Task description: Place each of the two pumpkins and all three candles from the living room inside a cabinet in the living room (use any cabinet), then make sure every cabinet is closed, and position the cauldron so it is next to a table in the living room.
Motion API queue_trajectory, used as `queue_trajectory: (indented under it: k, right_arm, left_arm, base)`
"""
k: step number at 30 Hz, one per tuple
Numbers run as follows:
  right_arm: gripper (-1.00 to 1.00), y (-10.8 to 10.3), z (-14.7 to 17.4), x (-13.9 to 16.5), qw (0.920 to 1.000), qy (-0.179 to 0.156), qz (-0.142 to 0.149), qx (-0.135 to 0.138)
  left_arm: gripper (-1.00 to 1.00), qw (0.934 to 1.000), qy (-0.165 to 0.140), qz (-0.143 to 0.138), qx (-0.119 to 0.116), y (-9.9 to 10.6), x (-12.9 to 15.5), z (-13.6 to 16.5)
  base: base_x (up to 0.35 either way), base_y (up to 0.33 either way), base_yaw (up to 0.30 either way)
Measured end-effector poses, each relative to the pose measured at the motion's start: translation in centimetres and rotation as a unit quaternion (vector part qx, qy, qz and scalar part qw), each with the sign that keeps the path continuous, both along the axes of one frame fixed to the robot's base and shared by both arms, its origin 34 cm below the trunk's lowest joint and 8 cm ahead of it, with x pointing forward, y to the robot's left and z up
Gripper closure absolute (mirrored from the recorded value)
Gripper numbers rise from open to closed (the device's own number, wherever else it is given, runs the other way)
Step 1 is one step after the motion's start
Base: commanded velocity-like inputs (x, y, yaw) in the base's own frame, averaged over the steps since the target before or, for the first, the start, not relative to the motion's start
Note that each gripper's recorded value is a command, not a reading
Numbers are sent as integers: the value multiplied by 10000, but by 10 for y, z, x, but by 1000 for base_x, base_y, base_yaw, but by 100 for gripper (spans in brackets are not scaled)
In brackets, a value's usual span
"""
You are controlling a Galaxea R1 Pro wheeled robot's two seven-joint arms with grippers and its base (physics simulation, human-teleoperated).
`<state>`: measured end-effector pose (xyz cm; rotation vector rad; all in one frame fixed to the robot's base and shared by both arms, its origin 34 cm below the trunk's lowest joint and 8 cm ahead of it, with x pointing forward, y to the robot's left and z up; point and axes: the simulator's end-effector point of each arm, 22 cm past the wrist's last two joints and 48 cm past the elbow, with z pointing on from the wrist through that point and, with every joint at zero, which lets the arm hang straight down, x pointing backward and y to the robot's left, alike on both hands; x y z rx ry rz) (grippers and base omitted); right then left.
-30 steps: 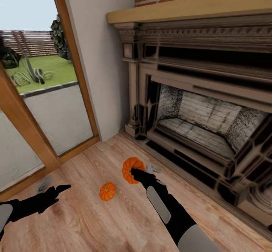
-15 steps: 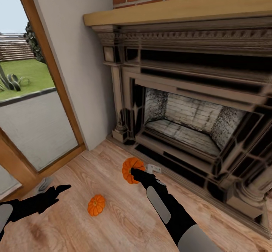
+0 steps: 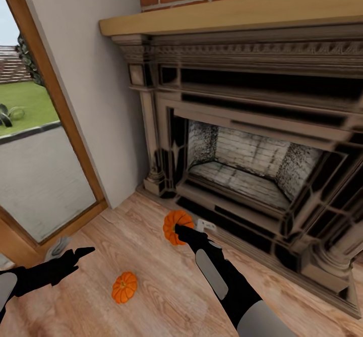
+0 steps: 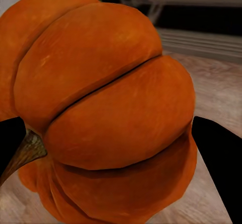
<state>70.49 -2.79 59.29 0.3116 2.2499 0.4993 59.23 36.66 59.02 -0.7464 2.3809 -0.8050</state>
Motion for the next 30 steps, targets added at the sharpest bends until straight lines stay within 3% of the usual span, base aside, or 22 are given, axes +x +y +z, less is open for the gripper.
queue_trajectory:
  k: [12,30]
  right_arm:
    - [100,0,0,0,10000,0,-7,10]
    - [100,-3,3,4,9999,-106,-93,15]
  left_arm:
    - [-100,10000,0,-1,6,0,0,0]
    - [-100,10000,-20,-1,-5,0,1,1]
  base:
    - [255,136,-69]
    - [40,66,-3]
